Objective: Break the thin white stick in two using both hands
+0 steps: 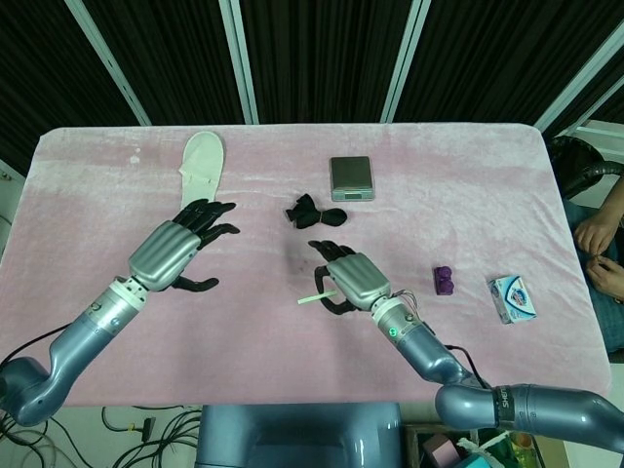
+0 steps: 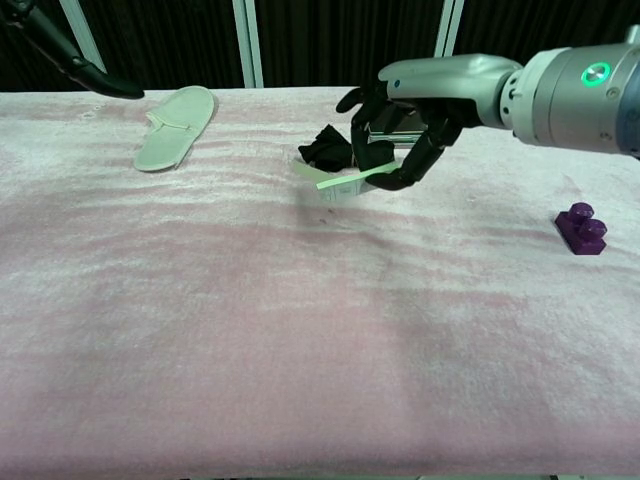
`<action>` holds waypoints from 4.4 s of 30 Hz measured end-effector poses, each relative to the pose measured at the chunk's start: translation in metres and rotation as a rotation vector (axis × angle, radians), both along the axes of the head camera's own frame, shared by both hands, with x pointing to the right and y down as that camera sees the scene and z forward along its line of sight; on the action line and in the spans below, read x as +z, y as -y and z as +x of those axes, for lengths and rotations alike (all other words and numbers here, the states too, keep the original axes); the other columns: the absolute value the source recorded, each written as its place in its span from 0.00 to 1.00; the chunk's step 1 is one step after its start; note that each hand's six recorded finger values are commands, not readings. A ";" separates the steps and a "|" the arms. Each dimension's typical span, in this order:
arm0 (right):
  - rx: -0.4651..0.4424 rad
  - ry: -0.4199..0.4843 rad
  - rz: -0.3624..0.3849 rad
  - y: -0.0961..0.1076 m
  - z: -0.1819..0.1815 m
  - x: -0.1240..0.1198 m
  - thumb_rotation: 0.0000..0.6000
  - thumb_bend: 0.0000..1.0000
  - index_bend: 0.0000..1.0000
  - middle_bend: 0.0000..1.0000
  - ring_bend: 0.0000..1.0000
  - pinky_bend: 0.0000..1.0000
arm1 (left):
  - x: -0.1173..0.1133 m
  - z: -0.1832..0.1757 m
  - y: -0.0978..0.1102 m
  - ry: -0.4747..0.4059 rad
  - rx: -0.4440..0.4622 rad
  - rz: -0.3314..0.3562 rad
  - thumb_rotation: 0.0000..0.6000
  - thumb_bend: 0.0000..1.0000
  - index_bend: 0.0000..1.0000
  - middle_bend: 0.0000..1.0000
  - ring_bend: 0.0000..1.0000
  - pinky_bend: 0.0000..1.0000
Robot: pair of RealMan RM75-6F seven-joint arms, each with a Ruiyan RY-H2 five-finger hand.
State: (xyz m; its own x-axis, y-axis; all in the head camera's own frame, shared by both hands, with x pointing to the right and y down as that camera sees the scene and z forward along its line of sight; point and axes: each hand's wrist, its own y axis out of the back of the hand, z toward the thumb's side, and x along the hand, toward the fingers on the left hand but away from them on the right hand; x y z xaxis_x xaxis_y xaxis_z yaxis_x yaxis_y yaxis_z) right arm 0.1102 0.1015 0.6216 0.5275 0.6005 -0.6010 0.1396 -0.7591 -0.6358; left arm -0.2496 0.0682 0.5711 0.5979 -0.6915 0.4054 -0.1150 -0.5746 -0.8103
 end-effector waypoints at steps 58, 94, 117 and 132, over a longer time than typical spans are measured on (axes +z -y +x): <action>-0.001 0.047 -0.040 0.012 -0.044 -0.019 1.00 0.47 0.66 0.00 0.00 0.13 | 0.050 0.064 -0.022 0.059 0.170 -0.098 1.00 0.42 0.53 0.13 0.00 0.00; 0.024 -0.012 -0.031 0.013 0.006 -0.016 1.00 0.47 0.67 0.00 0.00 0.13 | 0.039 -0.005 -0.022 0.093 0.045 -0.084 1.00 0.48 0.63 0.17 0.00 0.00; 0.053 -0.082 -0.070 -0.015 0.012 0.077 1.00 0.36 0.65 0.00 0.00 0.13 | 0.148 -0.032 -0.044 0.148 -0.051 -0.169 1.00 0.47 0.61 0.16 0.00 0.00; 0.028 -0.140 -0.168 -0.029 0.018 0.090 1.00 0.17 0.00 0.00 0.00 0.13 | 0.161 -0.020 -0.045 0.143 -0.062 -0.170 1.00 0.12 0.27 0.11 0.00 0.00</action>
State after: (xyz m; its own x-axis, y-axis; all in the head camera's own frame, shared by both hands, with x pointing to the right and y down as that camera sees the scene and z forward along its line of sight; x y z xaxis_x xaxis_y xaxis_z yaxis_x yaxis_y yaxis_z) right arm 0.1287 0.1307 0.7116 0.4164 0.4990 -0.7600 0.0811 -0.8529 -0.5157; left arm -0.2695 0.1137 0.7317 0.4845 -0.6397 0.5968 -0.0455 -0.6997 -0.7130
